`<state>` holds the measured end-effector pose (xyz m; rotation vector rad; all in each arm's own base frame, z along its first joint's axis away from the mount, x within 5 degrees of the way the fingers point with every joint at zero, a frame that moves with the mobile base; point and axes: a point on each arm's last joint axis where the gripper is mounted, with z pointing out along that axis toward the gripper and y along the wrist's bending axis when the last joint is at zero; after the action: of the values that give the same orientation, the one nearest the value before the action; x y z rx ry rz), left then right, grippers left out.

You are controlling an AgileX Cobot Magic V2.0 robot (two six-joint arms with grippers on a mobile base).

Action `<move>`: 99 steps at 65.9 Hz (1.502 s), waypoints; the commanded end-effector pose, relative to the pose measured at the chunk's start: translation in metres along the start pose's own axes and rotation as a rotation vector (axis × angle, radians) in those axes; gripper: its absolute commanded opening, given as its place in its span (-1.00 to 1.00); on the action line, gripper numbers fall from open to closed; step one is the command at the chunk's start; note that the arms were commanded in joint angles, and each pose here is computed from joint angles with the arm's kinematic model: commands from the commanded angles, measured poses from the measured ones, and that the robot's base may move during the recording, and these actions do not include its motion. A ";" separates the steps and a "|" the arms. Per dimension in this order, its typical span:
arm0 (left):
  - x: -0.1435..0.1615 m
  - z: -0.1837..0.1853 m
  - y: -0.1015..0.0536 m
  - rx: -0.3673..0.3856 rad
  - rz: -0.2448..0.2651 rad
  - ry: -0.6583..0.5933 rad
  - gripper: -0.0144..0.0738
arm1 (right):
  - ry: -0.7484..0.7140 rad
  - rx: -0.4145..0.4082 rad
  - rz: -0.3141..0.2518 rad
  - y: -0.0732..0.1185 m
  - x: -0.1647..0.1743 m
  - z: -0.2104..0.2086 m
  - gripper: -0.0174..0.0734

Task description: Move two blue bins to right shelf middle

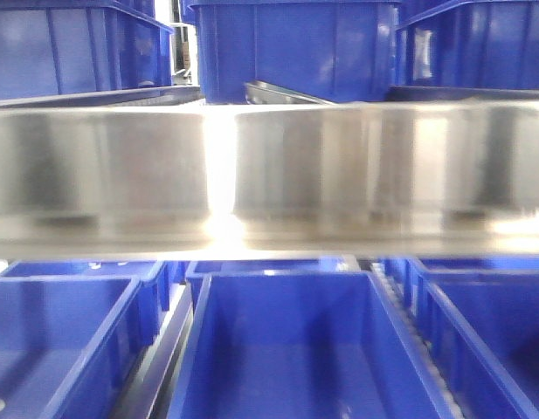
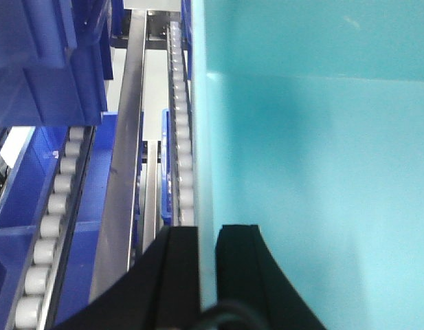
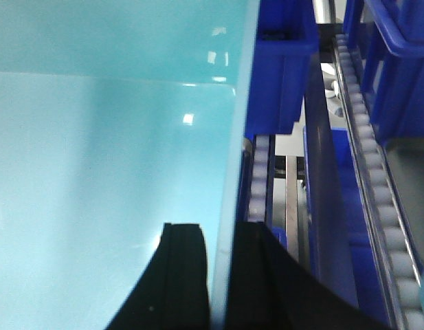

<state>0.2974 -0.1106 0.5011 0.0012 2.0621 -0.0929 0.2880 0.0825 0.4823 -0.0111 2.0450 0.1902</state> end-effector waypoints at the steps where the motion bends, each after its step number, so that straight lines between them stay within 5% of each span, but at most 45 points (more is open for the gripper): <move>1: -0.007 -0.007 -0.001 0.016 0.014 -0.065 -0.92 | -0.073 -0.018 -0.017 0.001 -0.009 -0.008 -0.97; 99: -0.007 -0.007 -0.001 0.016 0.014 -0.065 -0.92 | -0.073 -0.018 -0.017 0.001 -0.009 -0.008 -0.97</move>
<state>0.2974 -0.1110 0.5012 0.0025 2.0604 -0.0948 0.2882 0.0822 0.4828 -0.0095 2.0407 0.1931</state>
